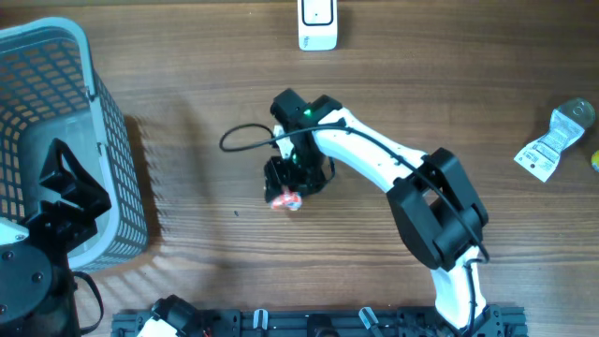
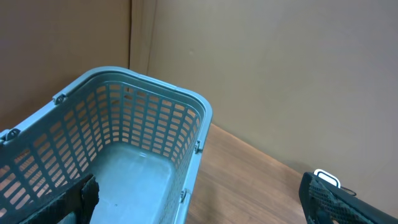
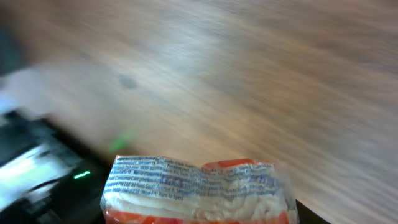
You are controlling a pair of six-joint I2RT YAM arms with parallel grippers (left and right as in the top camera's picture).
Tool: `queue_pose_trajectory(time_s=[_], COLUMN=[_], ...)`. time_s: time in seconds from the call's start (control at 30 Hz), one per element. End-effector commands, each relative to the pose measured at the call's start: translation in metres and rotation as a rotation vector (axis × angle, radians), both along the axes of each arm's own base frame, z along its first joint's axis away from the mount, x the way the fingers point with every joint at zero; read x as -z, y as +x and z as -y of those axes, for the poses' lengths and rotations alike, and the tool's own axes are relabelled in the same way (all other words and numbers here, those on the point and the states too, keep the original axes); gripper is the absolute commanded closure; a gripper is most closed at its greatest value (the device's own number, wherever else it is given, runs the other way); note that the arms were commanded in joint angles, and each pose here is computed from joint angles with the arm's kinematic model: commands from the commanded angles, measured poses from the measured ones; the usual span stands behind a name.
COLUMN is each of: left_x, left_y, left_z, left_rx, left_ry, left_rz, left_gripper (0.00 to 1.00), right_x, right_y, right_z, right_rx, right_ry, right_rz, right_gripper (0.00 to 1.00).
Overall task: Scan the item barcode
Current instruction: 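Lift the red pack and carry it up toward the scanner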
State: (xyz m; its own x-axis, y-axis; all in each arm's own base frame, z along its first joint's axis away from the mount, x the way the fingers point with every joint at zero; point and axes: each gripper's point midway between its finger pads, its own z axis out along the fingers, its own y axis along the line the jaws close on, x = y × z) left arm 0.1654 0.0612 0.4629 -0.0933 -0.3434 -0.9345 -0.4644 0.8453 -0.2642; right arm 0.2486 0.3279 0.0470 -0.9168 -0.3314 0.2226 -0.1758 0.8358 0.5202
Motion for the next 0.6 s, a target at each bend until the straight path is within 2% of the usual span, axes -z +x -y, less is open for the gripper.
queue_pose_trajectory(time_s=[0.0, 0.1, 0.17, 0.27, 0.57], left_x=[0.0, 0.0, 0.0, 0.0, 0.001], left_y=[0.001, 0.001, 0.001, 0.001, 0.001], left_z=[0.002, 0.002, 0.002, 0.002, 0.005], left_rx=[0.011, 0.011, 0.011, 0.011, 0.025], left_ry=[-0.016, -0.016, -0.016, -0.016, -0.022], left_rz=[0.005, 0.005, 0.005, 0.005, 0.001], left_gripper=[0.0, 0.0, 0.0, 0.0, 0.0], right_x=[-0.034, -0.05, -0.07, -0.098, -0.132], right_y=[-0.003, -0.003, -0.009, -0.014, 0.001], right_z=[-0.027, -0.032, -0.038, -0.046, -0.061], right_rx=[0.07, 0.096, 0.118, 0.121, 0.122], right_ry=[0.235, 0.315, 0.404, 0.529, 0.677], right_rz=[-0.18, -0.257, -0.368, -0.49, -0.589], right_gripper=[0.39, 0.39, 0.39, 0.43, 0.39])
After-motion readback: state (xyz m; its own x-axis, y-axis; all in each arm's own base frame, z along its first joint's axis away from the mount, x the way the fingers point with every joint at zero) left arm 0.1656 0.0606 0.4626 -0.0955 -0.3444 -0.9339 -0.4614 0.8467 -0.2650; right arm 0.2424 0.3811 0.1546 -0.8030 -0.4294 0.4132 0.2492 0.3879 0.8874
